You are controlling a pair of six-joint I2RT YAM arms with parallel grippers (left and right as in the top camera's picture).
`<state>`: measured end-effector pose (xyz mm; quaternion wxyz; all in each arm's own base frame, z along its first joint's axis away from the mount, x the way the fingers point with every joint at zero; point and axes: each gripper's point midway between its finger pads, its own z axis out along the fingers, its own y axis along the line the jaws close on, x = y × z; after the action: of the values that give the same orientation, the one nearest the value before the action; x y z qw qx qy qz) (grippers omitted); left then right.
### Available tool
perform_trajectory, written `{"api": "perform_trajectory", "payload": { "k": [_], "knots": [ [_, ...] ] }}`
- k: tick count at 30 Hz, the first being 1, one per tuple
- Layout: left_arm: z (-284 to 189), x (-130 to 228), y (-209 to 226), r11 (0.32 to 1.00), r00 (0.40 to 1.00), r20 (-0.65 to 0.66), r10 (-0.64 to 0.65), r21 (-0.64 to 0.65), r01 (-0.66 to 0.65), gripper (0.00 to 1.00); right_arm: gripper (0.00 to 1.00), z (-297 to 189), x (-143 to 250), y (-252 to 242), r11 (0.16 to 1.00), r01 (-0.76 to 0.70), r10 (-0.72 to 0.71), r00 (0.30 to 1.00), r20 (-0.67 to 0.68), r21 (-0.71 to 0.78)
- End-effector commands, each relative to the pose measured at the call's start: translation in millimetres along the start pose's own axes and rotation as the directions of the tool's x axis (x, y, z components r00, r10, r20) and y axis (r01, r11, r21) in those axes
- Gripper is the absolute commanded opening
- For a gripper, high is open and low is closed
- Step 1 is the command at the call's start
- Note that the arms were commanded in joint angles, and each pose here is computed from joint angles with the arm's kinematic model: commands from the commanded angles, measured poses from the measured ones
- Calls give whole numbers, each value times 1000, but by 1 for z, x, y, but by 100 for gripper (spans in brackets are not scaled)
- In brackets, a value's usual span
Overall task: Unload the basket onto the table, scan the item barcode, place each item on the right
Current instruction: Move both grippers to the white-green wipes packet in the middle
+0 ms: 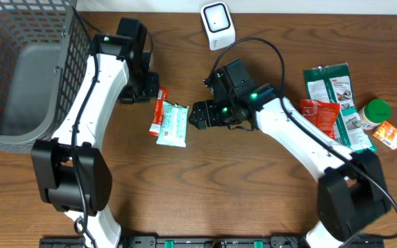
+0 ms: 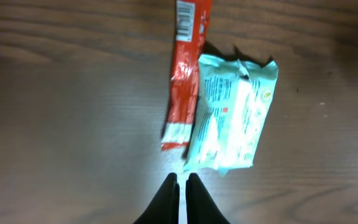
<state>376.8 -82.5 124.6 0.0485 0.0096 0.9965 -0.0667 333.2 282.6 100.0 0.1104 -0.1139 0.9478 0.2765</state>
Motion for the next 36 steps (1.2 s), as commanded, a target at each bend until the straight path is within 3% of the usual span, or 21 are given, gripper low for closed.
{"api": "perform_trajectory", "payload": {
  "k": [1,8,12,21,36],
  "knots": [
    [15,11,-11,993,999,-23,23,116,-20,8,77,20,4,-5,1000,-29,29,999,-26,6],
    [63,28,-16,982,999,-31,42,186,-36,8,59,47,-5,-7,999,-18,17,1000,-16,-44],
    [84,33,-13,981,999,-17,44,188,-40,8,59,64,-6,1,991,-9,5,999,-33,-130],
    [108,41,-10,981,999,5,49,190,-49,8,55,95,3,-12,991,-22,13,997,-70,-133],
    [104,26,-21,972,995,70,67,219,-81,8,41,108,4,-7,985,-7,-5,997,-71,-174]
  ]
}}
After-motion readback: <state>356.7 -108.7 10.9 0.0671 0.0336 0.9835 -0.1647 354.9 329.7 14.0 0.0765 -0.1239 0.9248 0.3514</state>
